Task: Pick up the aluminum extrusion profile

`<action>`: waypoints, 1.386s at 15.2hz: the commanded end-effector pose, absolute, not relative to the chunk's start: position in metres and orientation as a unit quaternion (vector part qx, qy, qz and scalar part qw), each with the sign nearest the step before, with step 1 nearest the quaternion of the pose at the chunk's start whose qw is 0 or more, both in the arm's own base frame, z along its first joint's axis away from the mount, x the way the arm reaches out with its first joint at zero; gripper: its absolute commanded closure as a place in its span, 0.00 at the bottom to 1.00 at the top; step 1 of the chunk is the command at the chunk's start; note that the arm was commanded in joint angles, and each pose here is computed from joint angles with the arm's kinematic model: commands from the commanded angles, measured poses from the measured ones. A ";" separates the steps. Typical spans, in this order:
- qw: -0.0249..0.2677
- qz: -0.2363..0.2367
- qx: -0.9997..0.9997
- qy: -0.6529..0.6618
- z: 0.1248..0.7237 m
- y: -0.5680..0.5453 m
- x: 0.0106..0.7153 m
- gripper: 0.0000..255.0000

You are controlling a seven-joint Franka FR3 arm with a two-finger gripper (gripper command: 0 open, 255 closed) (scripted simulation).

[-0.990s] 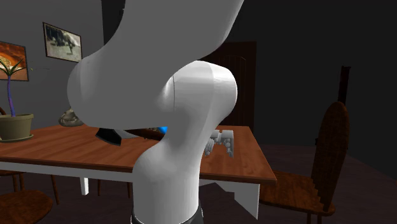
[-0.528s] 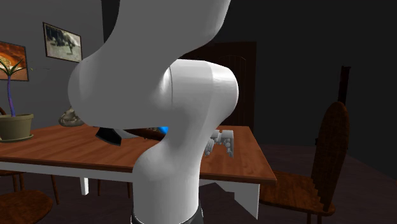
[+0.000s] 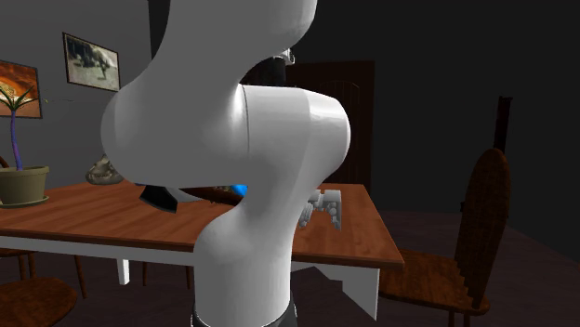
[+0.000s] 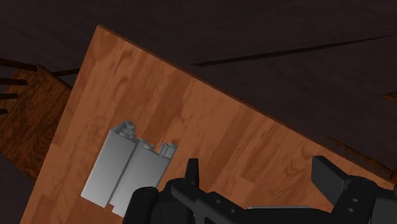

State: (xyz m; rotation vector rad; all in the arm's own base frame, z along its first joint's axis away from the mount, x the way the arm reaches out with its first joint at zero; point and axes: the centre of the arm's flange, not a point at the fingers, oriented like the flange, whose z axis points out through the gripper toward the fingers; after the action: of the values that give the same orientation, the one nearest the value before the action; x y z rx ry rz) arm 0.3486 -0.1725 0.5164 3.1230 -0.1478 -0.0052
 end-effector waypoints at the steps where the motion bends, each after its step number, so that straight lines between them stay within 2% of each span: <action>1: 0.005 -0.005 0.998 -0.058 0.500 -0.192 0.354 0.00; 21: -0.022 -0.036 0.987 -0.157 0.330 -0.401 0.381 0.00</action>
State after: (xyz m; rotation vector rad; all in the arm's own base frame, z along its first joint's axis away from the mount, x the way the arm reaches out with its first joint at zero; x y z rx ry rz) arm 0.3828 -0.3912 0.3385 3.1433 -0.4851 -0.1107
